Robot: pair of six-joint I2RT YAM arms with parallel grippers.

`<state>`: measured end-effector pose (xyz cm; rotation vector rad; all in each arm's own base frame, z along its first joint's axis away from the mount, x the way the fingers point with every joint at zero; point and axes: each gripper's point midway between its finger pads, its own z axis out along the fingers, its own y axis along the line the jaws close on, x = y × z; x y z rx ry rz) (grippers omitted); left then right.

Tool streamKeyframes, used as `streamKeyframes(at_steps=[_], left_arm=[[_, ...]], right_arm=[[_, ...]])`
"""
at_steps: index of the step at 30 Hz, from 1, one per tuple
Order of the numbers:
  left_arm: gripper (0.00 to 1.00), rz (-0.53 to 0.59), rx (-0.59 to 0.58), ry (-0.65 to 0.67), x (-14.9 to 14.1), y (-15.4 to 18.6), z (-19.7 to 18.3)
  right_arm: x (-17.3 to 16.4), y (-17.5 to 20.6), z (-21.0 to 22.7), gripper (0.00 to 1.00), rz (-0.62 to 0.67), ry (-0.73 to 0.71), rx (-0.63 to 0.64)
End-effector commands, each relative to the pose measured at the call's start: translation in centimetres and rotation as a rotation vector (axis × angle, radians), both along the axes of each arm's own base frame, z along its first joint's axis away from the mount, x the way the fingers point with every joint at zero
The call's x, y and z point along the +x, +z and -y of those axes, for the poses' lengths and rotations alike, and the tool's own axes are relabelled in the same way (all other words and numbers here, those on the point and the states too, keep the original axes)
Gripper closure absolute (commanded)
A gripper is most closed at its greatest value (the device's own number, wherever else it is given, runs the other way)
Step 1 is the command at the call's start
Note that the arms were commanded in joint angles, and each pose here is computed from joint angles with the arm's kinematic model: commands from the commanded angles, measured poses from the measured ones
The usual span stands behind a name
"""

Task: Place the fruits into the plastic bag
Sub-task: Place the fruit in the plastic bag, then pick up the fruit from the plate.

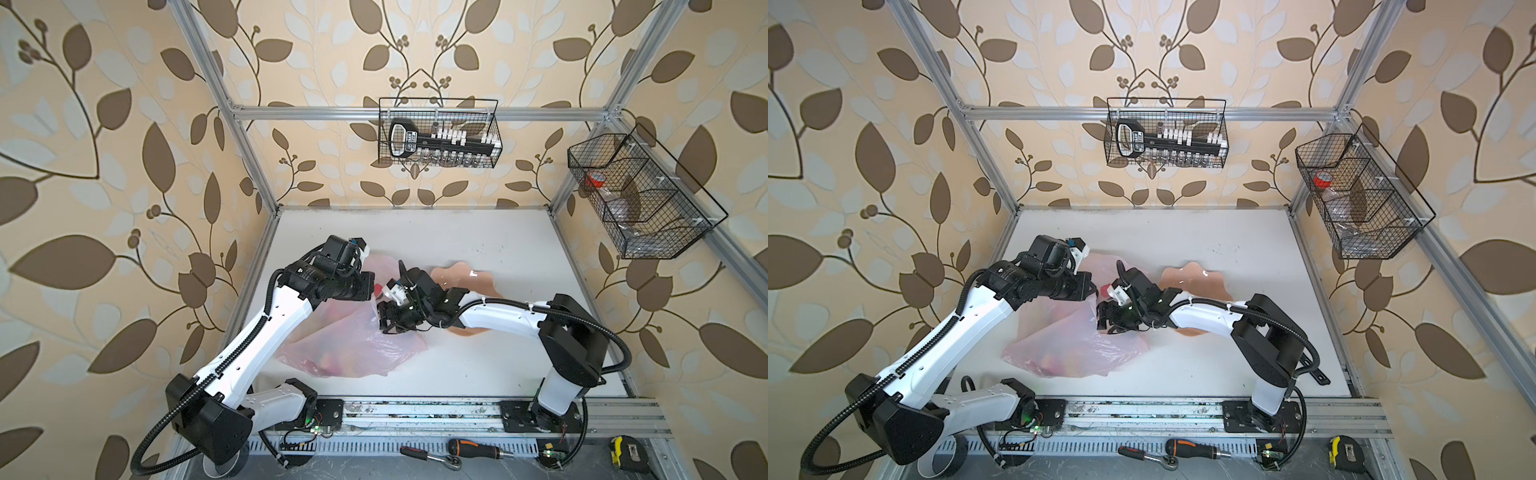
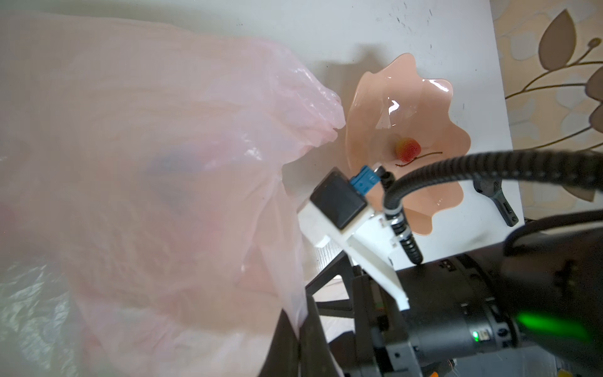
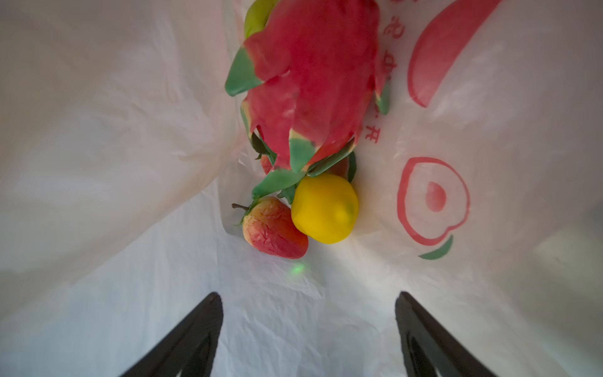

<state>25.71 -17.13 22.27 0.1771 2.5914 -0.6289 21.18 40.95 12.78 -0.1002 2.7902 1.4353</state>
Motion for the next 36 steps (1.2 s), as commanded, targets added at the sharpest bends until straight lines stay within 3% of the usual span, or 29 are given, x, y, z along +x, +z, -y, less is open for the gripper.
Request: streamKeyframes(at_steps=[1, 11, 25, 36], left_arm=[[1.0, 0.028, -0.036, -0.016, 0.1, 1.0, 0.5], [1.0, 0.03, -0.043, -0.019, 0.3, 1.0, 0.7], [1.0, 0.027, -0.051, -0.021, 0.7, 1.0, 1.0], [1.0, 0.023, -0.054, -0.024, 0.8, 1.0, 1.2]], right_arm=[[1.3, 0.2, 2.7, 0.16, 0.055, -0.091, -0.073], [4.1, 2.3, 10.2, 0.16, 0.158, -0.254, -0.234], [5.7, 2.2, 29.1, 0.21, 0.33, -0.4, -0.854], [6.4, 1.2, 29.9, 0.32, 0.342, -0.361, -0.908]])
